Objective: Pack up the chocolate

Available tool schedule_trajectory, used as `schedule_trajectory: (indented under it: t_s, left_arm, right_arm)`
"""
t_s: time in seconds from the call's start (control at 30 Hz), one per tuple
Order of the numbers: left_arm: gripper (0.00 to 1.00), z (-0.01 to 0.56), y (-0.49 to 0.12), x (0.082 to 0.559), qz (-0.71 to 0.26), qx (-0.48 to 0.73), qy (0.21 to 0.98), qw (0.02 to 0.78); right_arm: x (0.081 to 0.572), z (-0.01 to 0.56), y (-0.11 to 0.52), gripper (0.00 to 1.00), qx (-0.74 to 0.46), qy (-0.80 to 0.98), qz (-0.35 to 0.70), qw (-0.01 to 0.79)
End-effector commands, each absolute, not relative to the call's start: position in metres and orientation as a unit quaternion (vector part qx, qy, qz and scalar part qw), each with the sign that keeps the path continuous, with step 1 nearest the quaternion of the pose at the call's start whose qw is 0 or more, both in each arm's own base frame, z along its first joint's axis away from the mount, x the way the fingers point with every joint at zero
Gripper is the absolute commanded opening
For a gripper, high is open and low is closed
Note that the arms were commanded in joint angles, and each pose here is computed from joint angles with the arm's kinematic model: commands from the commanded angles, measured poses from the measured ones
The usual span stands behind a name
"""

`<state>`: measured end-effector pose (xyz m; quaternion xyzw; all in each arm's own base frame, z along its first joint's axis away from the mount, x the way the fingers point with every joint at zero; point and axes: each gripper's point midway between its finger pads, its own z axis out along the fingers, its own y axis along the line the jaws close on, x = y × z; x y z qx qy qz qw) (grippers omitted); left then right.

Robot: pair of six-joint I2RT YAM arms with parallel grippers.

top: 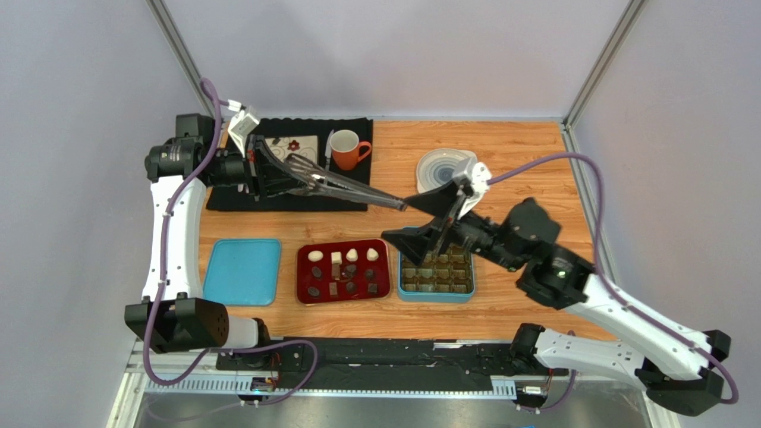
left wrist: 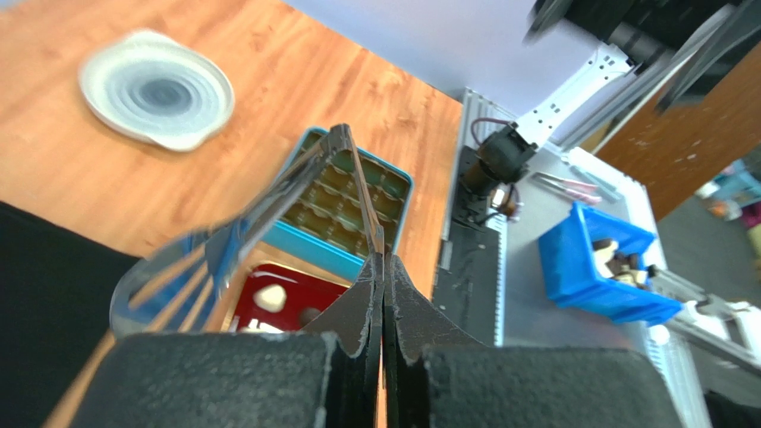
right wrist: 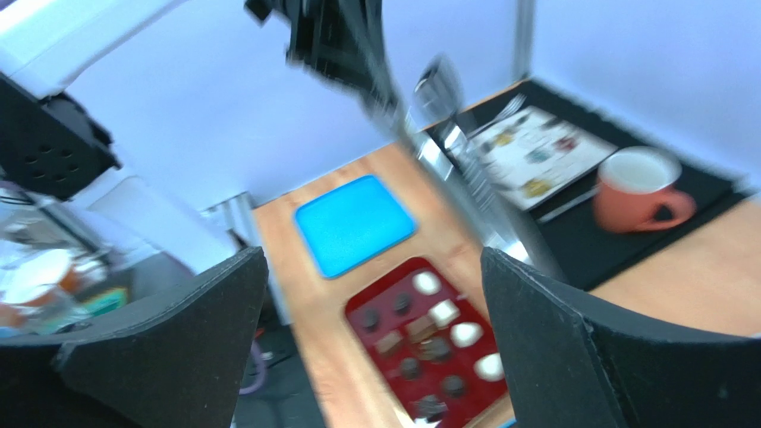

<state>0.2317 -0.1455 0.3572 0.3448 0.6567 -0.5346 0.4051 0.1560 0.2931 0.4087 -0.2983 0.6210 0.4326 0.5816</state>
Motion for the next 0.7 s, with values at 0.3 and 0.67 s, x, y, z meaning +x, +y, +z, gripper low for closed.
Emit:
schedule_trajectory:
  t_s: [0.3,0.67]
  left_arm:
    - [0.00,0.503,-0.159,0.282,-0.527,0.341,0.597,0.500]
    - [0.00,0.476,-0.098,0.314,-0.469,0.035,0.596,0.651]
  right_arm:
    - [0.151,0.364,0.363,1.00,-0.269,0.624,0.550,0.486]
    - [0.174,0.339,0.367,1.00,-0.225,0.639,0.525,0.515]
